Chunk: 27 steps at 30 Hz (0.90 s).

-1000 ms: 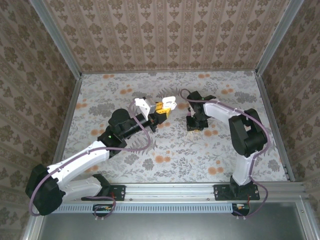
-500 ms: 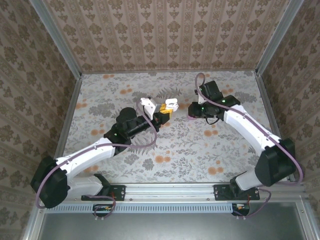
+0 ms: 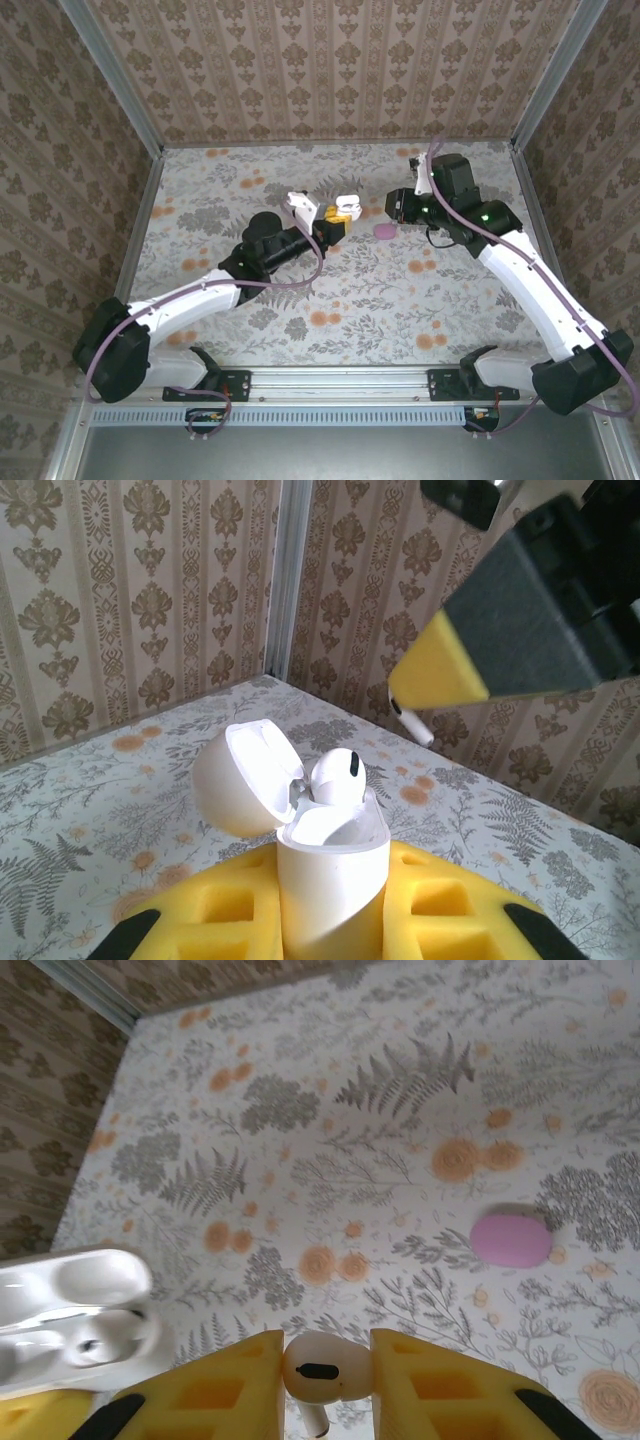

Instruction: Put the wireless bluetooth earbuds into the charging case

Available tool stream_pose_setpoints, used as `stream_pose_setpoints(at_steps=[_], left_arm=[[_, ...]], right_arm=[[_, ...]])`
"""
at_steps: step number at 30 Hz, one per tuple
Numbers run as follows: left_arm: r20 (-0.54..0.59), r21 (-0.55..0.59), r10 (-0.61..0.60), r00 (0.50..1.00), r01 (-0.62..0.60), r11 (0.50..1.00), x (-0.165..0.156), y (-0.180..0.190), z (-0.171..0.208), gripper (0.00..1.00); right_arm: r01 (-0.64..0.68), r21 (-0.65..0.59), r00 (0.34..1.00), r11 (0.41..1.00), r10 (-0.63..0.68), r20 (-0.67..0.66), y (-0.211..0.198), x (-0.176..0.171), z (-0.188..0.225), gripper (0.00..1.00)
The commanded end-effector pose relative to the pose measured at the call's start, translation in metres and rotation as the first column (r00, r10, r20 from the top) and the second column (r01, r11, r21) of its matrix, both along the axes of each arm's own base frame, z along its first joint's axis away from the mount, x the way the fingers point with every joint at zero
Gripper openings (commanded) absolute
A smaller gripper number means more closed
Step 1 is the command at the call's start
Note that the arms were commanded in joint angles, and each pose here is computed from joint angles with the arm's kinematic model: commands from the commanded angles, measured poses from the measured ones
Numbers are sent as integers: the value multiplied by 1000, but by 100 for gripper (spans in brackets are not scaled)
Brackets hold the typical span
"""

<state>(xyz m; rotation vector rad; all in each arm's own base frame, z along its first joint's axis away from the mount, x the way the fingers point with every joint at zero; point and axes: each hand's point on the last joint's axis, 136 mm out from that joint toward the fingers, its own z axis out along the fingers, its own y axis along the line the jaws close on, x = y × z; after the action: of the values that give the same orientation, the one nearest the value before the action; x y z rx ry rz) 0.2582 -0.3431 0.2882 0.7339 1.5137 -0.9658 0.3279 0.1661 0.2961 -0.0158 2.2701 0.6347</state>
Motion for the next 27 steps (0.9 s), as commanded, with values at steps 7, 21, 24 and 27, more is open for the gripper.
stream_pose_setpoints(at_steps=[7, 21, 24, 27], left_arm=[[57, -101, -37, 998, 42, 994, -5, -12, 38, 20], [67, -115, -39, 997, 46, 992, -8, -14, 46, 20], [71, -120, -37, 997, 46, 992, -9, -14, 48, 20], [72, -121, -38, 997, 47, 992, -9, -14, 49, 20]], right_arm=[[-103, 102, 981, 989, 84, 174, 39, -16, 69, 27], [-136, 69, 968, 988, 117, 221, 68, -11, 73, 27], [-133, 46, 968, 990, 120, 221, 70, -11, 68, 27], [-132, 34, 969, 991, 122, 217, 72, -9, 64, 27]])
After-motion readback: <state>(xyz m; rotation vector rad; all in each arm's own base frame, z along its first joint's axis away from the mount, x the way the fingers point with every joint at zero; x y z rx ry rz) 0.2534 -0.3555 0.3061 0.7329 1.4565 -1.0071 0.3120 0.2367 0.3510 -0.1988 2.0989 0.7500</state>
